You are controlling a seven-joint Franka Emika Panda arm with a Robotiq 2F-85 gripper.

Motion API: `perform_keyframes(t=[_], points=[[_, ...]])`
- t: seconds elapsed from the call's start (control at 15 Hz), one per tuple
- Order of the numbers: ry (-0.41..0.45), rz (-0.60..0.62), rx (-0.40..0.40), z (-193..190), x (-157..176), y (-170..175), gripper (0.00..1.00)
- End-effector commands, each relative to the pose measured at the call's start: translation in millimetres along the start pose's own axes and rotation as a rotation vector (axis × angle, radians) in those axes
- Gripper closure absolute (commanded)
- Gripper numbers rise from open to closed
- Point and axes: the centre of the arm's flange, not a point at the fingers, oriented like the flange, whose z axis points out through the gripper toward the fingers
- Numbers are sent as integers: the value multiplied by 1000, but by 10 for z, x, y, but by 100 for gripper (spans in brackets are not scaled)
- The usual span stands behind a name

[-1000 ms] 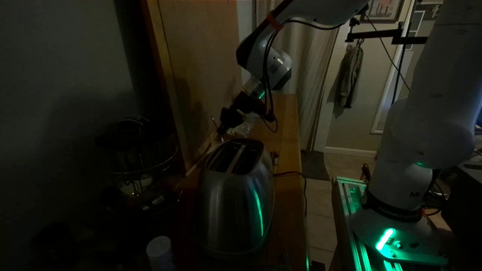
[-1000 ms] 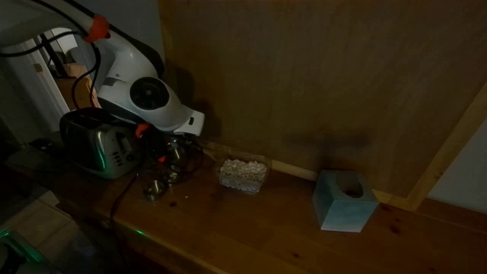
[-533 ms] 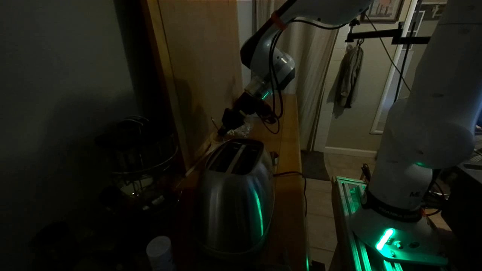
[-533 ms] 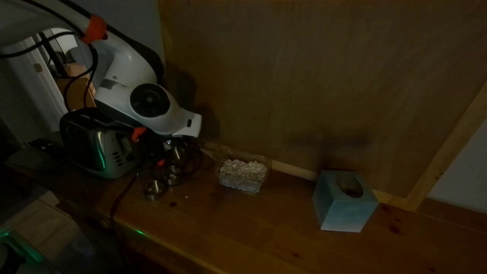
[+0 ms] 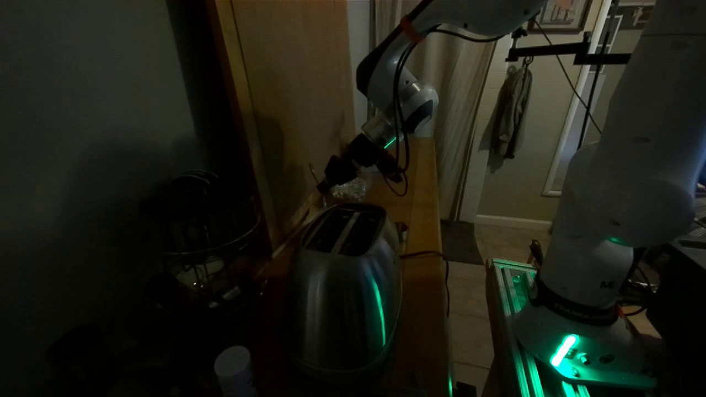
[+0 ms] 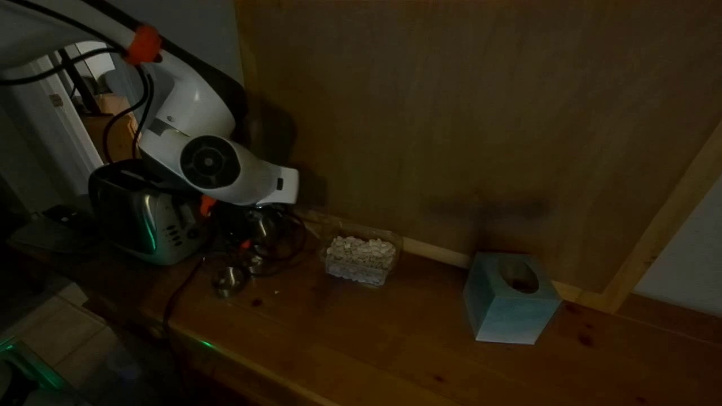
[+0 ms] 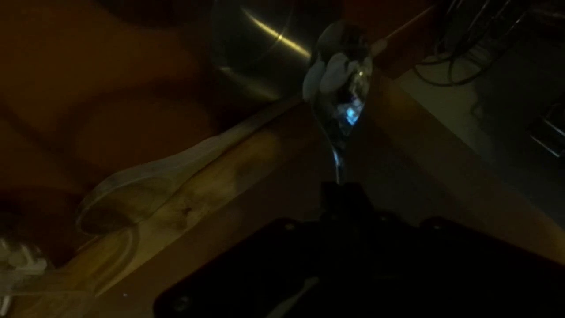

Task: Put one white object on the silver spoon then lift the spoon and put the object in the silver bowl.

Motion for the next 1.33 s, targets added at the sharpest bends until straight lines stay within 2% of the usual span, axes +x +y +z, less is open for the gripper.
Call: perform_keyframes(t=[0.0, 0.07, 0.13, 0.2, 0.47, 0.53, 0.67, 0.73, 0.8, 0.93, 1.0, 1.07, 1.13, 1.2, 1.27], points=[[68, -44, -24, 10, -59, 46, 98], [35, -16, 4, -11, -71, 31, 98], [65, -41, -22, -1, -65, 61, 98], [39, -21, -1, -6, -80, 47, 98], [64, -17, -4, 5, -73, 66, 98], [27, -6, 5, 3, -89, 69, 98], [81, -27, -49, 43, -75, 105, 98], [25, 6, -4, 2, -103, 82, 98], [93, -14, -42, 31, -59, 120, 98], [82, 1, -24, 12, -80, 104, 98], [115, -29, -49, 27, -72, 126, 98], [46, 25, 18, -12, -91, 86, 98], [137, -28, -43, 32, -65, 127, 98], [57, 17, 16, 0, -103, 86, 98], [119, -26, -25, 24, -86, 116, 98]])
